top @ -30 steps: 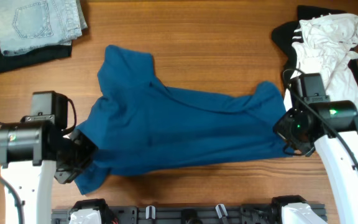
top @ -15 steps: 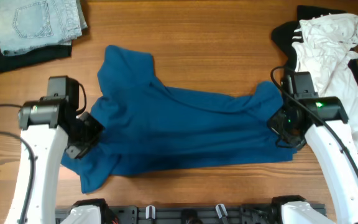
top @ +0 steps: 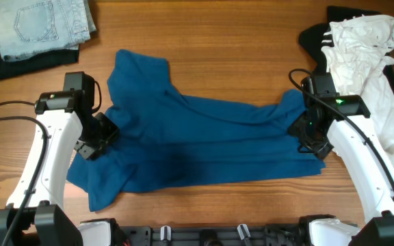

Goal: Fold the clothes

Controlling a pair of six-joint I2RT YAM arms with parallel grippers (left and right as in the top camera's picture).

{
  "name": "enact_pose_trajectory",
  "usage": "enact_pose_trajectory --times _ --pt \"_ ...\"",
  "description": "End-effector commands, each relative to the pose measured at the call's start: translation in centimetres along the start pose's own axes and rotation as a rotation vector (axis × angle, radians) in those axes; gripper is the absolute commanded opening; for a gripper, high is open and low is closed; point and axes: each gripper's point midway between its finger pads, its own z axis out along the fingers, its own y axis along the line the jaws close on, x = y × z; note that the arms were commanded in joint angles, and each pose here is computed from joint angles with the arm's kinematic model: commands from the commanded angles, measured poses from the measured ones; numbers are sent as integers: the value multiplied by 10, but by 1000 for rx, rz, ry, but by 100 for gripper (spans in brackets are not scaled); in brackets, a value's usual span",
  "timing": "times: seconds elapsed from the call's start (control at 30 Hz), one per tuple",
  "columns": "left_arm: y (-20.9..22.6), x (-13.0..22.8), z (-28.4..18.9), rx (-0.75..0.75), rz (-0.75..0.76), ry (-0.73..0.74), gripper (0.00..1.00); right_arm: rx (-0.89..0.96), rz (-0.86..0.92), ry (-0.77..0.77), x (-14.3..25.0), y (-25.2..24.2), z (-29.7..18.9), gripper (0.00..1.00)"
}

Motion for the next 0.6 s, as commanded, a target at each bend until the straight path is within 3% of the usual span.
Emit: enact_pose_trajectory --times 0.0,0.17,0.3,0.43,0.57 --pt "2 -6 3 -9 -7 -20 86 -5 -17 -10 -3 3 3 96" --pt "-18 -28 -4 73 -2 -108 85 -108 -103 -65 -17 27 1 99" --pt "-55 -55 -27 223 103 -224 80 -301 -297 -106 -24 69 -9 99" --pt "-103 -69 -43 436 207 -277 77 -361 -297 -149 -40 86 -11 99" --pt "-137 -81 -36 546 292 -276 79 -405 -339 -100 -55 101 -3 98"
